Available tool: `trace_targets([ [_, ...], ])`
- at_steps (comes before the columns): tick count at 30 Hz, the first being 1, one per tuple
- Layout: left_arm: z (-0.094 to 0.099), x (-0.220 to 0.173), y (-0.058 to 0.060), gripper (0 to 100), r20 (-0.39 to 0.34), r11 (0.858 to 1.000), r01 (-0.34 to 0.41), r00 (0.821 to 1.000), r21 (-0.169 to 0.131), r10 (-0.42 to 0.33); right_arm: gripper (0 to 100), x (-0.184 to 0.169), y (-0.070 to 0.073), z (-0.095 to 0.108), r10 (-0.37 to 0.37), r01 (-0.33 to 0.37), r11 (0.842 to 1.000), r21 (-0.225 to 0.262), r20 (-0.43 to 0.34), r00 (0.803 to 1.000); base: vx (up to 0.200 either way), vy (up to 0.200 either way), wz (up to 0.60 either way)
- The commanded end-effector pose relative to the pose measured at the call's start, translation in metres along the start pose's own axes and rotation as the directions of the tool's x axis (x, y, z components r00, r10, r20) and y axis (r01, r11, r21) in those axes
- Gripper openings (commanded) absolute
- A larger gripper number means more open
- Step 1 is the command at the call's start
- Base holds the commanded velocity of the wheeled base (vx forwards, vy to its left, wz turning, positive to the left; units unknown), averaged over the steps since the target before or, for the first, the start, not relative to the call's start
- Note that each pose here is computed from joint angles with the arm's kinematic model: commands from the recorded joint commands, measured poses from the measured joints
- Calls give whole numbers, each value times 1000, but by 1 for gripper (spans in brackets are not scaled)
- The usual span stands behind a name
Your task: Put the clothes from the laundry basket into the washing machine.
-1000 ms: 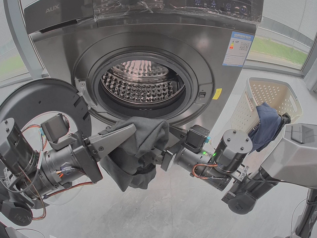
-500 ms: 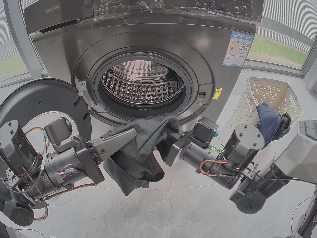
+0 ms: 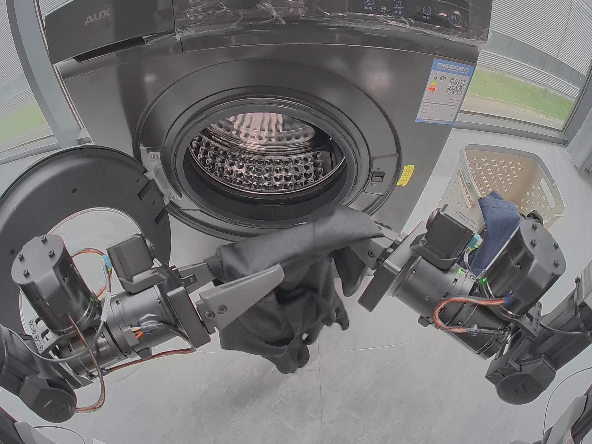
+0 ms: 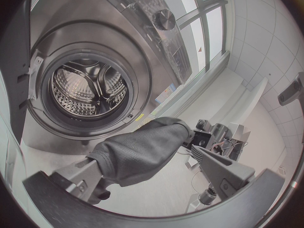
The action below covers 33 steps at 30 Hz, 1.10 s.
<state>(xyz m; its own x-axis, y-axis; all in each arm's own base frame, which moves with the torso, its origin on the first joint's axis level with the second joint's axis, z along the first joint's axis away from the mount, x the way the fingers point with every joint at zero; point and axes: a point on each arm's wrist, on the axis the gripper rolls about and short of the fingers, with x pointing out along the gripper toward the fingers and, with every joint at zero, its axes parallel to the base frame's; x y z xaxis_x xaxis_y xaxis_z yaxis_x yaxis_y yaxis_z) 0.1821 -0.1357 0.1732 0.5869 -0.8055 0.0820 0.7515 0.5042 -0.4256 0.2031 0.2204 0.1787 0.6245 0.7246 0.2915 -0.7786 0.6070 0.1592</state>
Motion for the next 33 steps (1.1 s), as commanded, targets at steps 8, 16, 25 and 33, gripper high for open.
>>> trace_targets([
  [8, -30, 1, 17, 100, -122, 997, -73, 990, -31, 68, 0, 0, 8, 19, 26, -26, 1000, 0, 63, 998, 0, 0, 0],
  [16, -43, 2, 23, 100, -177, 994, -100, 980, -35, 92, 0, 8, 10, 24, 19, -19, 1000, -2, 92, 996, 0, 0, 0],
  [25, -74, -4, 40, 100, -311, 988, -154, 938, 28, 155, 0, 9, 10, 26, 6, -6, 1000, -1, 105, 994, 0, 0, 0],
  [33, -103, 6, 59, 100, -365, 984, -152, 914, 90, 175, 0, 13, 10, 28, 5, -5, 1000, -1, 116, 993, 0, 0, 0],
])
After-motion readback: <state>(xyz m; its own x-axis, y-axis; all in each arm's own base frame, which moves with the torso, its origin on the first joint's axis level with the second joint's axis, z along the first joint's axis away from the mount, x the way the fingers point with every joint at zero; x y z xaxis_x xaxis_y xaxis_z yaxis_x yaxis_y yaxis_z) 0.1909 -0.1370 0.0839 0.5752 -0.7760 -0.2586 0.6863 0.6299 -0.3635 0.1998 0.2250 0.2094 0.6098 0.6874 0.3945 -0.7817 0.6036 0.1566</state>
